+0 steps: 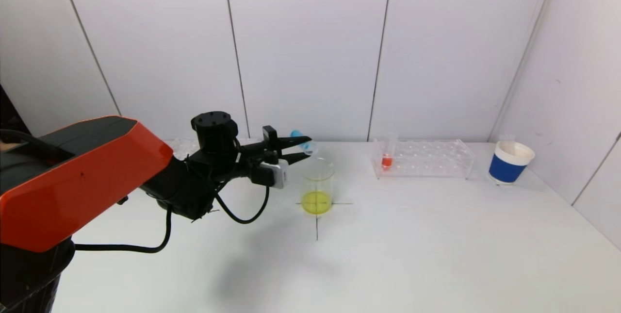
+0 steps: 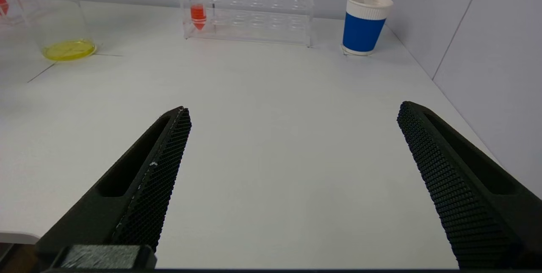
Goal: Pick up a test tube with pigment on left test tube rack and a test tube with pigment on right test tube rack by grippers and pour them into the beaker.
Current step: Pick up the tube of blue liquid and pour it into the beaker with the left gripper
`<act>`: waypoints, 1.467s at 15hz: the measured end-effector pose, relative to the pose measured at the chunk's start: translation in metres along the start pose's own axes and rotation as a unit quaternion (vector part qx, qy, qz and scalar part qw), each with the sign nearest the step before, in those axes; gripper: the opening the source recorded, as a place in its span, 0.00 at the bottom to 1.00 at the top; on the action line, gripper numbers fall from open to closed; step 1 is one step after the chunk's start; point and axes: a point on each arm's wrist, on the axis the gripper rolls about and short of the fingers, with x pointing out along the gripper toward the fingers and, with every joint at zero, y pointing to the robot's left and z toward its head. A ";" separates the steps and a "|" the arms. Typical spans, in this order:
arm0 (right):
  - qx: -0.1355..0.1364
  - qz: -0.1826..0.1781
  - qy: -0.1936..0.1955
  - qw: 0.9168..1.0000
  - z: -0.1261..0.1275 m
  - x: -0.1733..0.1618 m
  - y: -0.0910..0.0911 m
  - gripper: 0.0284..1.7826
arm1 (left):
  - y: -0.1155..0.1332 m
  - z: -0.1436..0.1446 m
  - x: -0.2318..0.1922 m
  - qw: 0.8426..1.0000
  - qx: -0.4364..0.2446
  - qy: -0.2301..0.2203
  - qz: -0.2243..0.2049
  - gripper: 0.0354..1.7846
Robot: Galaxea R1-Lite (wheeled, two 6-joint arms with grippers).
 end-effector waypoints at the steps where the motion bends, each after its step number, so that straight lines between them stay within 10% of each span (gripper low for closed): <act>1: 0.000 0.000 0.000 1.000 0.000 0.000 0.000 0.99 | -0.001 -0.001 0.000 1.000 0.004 0.002 -0.006 0.22; 22: 0.000 0.000 0.000 1.000 0.000 0.000 0.000 0.99 | 0.026 -0.004 0.000 0.990 0.137 0.022 -0.036 0.22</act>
